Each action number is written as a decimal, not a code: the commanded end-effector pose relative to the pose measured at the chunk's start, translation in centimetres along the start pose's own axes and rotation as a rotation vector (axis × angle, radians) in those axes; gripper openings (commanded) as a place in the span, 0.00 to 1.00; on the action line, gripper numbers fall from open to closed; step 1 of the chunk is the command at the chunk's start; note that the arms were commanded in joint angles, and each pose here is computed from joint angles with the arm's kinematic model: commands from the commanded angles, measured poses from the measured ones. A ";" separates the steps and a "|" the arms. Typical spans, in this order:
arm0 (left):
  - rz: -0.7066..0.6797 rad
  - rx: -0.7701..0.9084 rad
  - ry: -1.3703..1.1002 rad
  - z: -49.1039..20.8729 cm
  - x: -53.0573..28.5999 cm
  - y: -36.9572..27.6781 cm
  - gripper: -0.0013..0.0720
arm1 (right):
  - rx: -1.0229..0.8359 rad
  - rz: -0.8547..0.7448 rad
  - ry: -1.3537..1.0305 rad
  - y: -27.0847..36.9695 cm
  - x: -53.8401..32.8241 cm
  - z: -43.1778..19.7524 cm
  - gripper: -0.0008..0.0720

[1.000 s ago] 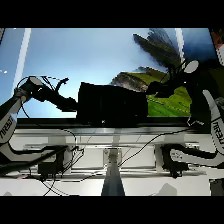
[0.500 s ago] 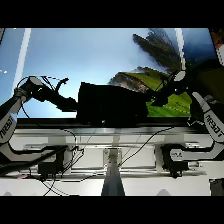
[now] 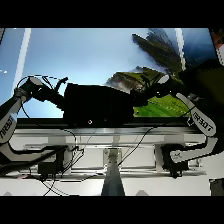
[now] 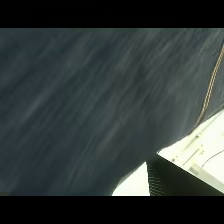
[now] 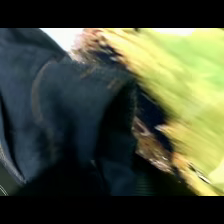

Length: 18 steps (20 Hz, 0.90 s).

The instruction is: Fold the clothes and pants, and hang the long-sleeved shirts on hangers.

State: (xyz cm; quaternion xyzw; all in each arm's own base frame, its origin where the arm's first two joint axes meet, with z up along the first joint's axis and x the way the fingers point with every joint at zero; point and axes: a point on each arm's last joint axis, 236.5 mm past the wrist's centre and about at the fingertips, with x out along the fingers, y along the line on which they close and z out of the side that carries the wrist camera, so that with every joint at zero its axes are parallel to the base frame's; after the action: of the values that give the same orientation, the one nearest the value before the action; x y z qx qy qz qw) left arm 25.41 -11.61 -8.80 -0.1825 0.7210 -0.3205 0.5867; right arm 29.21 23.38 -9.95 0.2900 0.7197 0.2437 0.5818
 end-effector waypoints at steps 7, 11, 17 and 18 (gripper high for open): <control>0.043 0.000 -0.063 1.5 -0.1 1.0 0.67 | -0.467 -0.009 -0.109 10.2 4.9 0.8 0.05; 0.045 -0.001 -0.073 1.7 -0.6 1.2 0.67 | -0.572 -0.094 -0.216 10.8 2.2 4.1 0.05; 0.004 -0.052 -0.141 3.7 -6.5 0.5 0.67 | -0.567 -0.396 -0.494 5.7 -12.4 10.3 0.05; -0.029 -0.064 -0.160 4.0 -7.7 -0.1 0.67 | -0.539 -0.428 -0.548 4.7 -15.3 10.9 0.05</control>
State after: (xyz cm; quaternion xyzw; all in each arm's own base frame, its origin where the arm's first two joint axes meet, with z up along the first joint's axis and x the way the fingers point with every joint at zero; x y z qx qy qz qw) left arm 30.10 -8.71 -6.21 -0.2013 0.6853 -0.2936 0.6354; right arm 39.85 23.51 -0.99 0.0624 0.5274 0.2902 0.7961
